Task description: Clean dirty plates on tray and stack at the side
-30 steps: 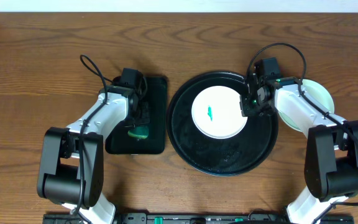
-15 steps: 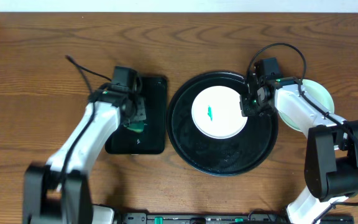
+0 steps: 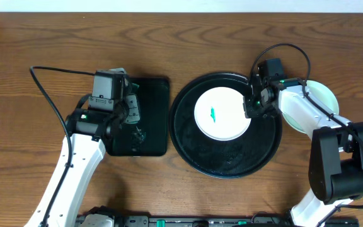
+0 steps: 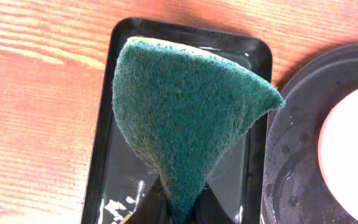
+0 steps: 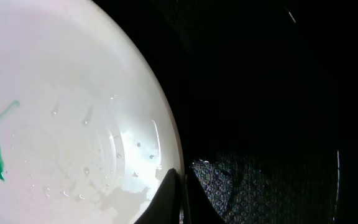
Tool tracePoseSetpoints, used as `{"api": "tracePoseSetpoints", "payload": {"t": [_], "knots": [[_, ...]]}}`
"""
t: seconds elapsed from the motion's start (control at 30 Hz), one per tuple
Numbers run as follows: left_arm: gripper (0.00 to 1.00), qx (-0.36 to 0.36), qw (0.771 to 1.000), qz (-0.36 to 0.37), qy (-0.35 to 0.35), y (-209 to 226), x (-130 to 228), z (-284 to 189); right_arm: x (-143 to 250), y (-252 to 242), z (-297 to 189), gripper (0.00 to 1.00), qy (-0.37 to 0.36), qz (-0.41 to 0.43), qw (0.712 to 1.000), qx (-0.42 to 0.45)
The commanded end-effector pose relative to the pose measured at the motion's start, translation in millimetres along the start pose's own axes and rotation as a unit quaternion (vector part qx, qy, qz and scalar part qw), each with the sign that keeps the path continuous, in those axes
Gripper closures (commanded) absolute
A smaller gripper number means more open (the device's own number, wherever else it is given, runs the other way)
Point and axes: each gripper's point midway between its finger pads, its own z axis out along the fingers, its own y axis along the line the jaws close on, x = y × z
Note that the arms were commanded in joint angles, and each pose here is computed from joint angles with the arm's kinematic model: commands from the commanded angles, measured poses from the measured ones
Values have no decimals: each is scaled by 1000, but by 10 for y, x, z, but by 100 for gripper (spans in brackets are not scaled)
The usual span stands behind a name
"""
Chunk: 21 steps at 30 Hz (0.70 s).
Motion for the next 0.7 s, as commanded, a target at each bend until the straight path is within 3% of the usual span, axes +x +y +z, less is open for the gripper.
{"api": "tracePoseSetpoints", "payload": {"t": [0.0, 0.67], "knots": [[93, -13, 1000, 6, 5, 56, 12, 23, -8, 23, -63, 99, -8, -6, 1000, 3], [93, -12, 1000, 6, 3, 51, -3, 36, -2, 98, -64, 99, -7, -6, 1000, -19]]}}
